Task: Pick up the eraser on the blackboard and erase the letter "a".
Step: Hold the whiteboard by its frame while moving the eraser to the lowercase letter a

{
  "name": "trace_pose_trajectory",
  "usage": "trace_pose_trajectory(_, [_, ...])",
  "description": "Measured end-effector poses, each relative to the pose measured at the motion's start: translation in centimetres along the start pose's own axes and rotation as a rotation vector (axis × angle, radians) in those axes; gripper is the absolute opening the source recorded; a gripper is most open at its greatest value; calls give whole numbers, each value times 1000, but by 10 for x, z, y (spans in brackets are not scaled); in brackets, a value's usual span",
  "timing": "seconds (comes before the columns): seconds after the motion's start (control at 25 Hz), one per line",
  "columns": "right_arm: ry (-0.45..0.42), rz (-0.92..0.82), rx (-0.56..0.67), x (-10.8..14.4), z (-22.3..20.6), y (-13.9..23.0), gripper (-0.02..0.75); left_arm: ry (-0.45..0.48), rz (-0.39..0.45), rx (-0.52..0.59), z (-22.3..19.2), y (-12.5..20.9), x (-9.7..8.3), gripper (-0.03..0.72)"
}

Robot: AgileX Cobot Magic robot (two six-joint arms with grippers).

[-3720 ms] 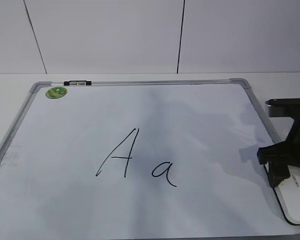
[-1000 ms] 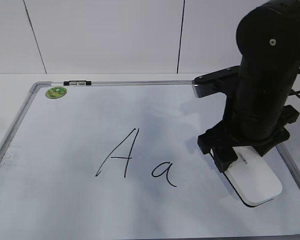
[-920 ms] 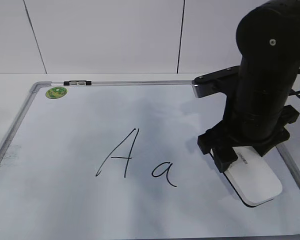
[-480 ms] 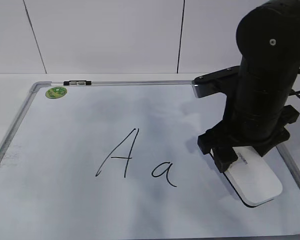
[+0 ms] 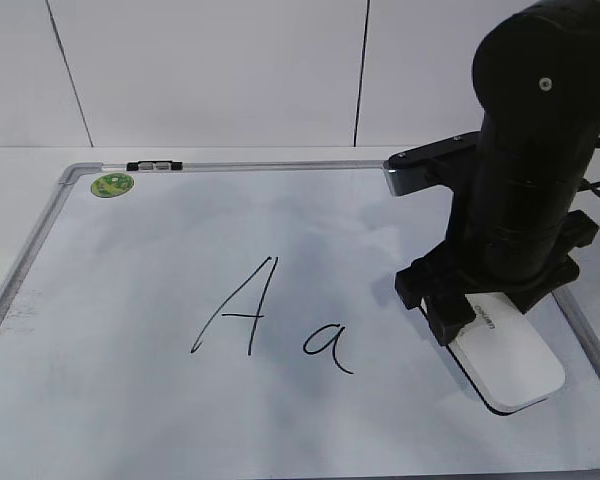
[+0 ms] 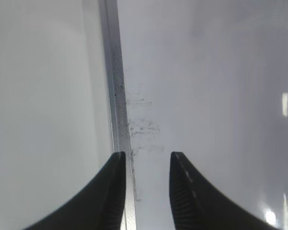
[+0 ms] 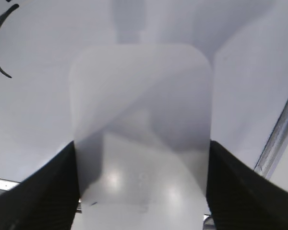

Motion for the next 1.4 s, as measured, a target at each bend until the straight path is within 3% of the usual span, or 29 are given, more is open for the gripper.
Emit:
trace_pose_trajectory(0.36, [1,0,2,0,0,0,550,-18,81,150,-54,-1,15,235])
trace_pose_trajectory(0.8, [-1,-1,2,0,0,0,550,-61,116,254,-90,7,30,235])
trace_pose_trajectory(1.4, [4,2,2,-1,0,0,550,-69,121,253,-103,5,34,207])
Point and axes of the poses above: a point on each arm's last joint axis where the gripper is mounted, z pointing back along that axis away from the gripper, x along the wrist's bending axis when the last joint is at zero, y = z × x, the point moved 5 cm from there along -z, pointing out along that axis toward the gripper
